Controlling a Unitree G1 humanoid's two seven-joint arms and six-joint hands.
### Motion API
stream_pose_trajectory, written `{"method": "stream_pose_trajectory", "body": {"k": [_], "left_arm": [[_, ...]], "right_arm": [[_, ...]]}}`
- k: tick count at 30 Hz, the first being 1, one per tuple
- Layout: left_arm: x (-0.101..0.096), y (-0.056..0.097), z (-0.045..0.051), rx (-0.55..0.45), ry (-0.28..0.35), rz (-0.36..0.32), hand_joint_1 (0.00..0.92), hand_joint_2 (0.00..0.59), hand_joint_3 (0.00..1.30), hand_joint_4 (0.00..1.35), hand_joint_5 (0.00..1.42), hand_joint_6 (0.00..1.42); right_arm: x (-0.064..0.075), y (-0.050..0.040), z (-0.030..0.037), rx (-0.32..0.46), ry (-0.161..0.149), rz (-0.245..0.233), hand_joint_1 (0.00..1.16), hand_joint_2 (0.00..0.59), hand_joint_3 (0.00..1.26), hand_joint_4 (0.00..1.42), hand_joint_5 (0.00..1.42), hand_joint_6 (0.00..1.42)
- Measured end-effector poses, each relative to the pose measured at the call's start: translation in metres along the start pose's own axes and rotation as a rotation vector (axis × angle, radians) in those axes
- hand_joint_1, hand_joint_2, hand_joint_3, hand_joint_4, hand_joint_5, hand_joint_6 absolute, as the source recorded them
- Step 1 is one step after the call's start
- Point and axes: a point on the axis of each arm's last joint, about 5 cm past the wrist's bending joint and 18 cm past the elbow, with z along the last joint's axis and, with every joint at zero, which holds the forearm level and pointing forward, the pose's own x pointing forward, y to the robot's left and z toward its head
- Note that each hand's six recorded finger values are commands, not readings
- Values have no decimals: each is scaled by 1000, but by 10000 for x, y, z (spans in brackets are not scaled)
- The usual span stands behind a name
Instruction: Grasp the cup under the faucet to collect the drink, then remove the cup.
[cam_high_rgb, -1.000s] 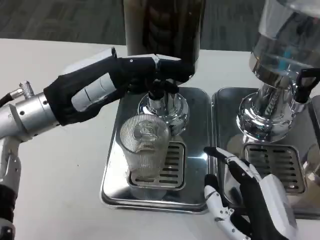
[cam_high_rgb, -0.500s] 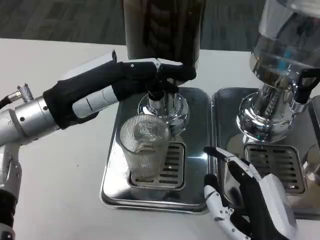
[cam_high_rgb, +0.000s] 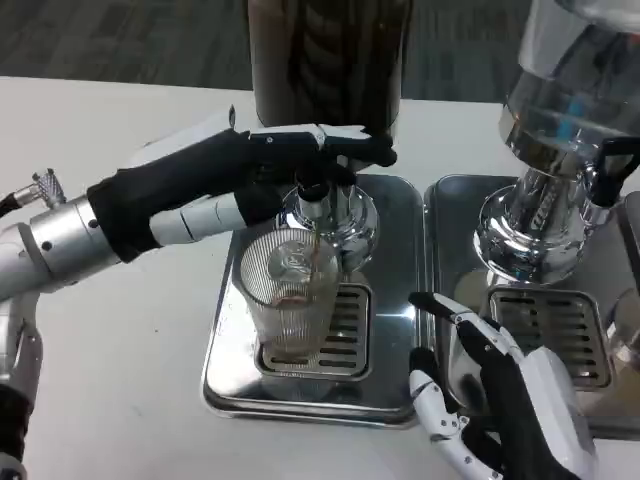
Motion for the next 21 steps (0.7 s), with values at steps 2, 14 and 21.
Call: {"method": "stream_pose_trajectory", "body": {"k": [2, 14, 21], "left_arm": [[-4, -5, 5, 14, -2, -1, 0, 89, 241, 105, 95, 219], [6, -17, 14, 42, -5, -1, 0, 89, 234, 104, 93, 219], [10, -18, 15, 45, -3, 0, 0, 88, 233, 104, 93, 219]], "right_arm": [[0, -3, -2, -1, 1, 2, 357, 464, 251, 198, 148, 48], [31, -26, -5, 35, -7, 3, 355, 384, 182, 155, 144, 48], [78, -38, -19, 117, -24, 48, 344, 251, 58, 118, 126, 59]]}}
